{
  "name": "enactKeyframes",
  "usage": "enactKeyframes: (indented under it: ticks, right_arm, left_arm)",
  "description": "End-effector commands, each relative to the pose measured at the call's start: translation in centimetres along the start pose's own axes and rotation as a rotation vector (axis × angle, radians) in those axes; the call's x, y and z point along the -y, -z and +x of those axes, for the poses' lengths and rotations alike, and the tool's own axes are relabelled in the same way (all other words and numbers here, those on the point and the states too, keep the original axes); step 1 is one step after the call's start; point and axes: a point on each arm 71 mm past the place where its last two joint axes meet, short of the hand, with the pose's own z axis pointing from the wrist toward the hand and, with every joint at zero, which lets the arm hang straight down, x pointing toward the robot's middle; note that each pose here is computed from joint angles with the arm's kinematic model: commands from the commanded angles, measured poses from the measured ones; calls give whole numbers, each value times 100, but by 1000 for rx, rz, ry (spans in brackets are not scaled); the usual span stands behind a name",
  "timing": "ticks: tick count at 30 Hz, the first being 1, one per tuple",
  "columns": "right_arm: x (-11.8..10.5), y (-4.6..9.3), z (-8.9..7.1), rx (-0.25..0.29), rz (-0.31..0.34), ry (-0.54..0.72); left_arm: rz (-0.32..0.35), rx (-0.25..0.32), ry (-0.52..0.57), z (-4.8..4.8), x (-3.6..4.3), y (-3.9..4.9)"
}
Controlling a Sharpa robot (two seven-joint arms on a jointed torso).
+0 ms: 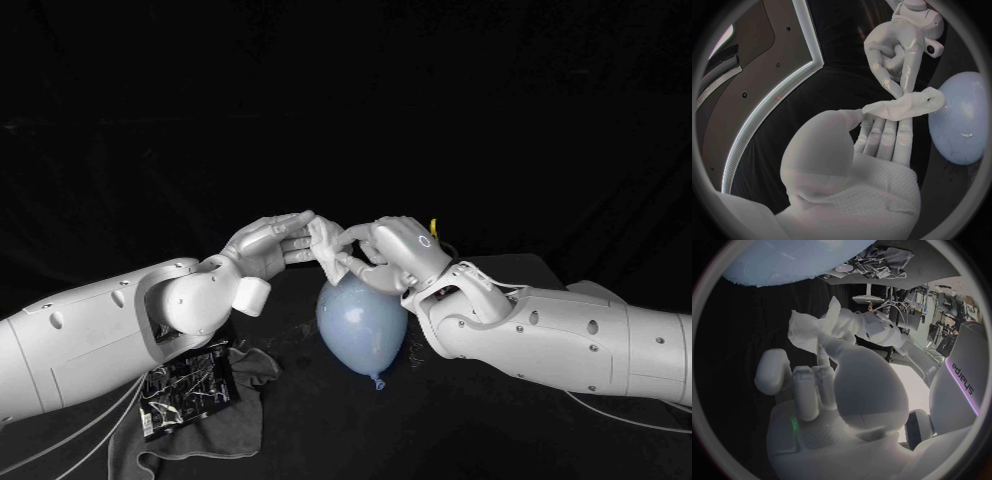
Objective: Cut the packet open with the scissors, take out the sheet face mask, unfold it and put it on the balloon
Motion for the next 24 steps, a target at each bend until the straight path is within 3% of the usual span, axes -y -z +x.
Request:
enactKeyframes:
  ticks: [1, 13, 24]
  right_arm:
    - [-26, 10, -22, 17, -31, 21]
    - [23, 69, -56, -14, -43, 32]
    - [32, 42, -14, -34, -48, 67]
  left_arm:
    - [9, -10, 10, 17, 17, -6]
    - [12, -3, 12, -8, 26, 2]
    - [3, -11, 17, 20, 13, -2]
